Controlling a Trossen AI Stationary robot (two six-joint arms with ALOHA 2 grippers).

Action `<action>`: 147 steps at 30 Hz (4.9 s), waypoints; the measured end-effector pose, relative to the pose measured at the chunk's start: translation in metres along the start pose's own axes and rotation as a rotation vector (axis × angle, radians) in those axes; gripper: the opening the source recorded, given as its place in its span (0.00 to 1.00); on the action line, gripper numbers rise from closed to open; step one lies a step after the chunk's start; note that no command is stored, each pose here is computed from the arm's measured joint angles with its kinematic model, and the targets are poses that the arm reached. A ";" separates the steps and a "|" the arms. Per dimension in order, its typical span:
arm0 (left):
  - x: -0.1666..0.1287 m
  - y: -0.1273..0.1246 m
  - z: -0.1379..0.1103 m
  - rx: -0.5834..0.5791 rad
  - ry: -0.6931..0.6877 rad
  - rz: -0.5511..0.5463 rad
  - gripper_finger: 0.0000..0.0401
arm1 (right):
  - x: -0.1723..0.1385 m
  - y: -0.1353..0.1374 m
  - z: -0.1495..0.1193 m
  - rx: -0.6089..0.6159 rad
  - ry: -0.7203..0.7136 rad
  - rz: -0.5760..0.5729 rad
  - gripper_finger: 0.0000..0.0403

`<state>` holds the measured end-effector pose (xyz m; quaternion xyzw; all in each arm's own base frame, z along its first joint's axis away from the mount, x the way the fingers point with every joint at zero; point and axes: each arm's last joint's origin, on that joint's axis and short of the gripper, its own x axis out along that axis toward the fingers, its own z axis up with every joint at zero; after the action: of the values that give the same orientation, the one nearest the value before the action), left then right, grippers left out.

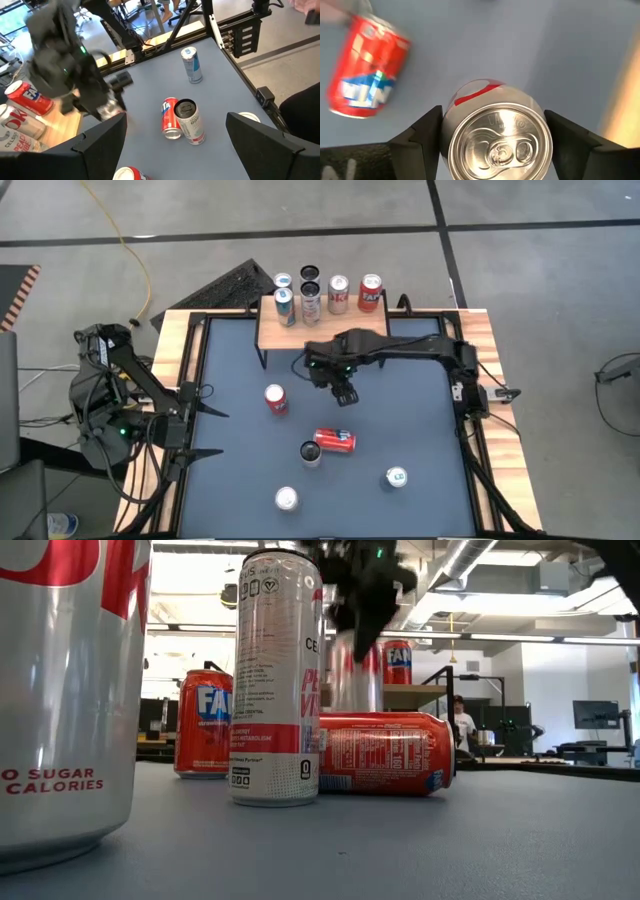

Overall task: Place canned beverage on shelf
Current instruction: Put the center silver soda can on the shelf aligned with the other silver soda can

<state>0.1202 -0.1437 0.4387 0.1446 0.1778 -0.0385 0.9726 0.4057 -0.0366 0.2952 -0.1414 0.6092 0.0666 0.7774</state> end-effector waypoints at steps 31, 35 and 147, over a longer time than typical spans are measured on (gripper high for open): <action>0.000 0.002 -0.002 0.041 0.004 0.051 0.82 | -0.123 -0.077 -0.080 0.272 -0.157 -0.339 0.68; 0.000 0.002 -0.003 0.044 0.015 0.056 0.82 | -0.118 -0.090 -0.076 0.281 -0.160 -0.303 0.68; 0.024 -0.024 -0.012 0.060 0.002 0.127 0.82 | -0.001 0.018 -0.166 0.626 -0.577 -0.606 0.56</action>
<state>0.1356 -0.1640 0.4124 0.1849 0.1679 0.0182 0.9681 0.2468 -0.0690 0.2574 -0.0482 0.2926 -0.3103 0.9032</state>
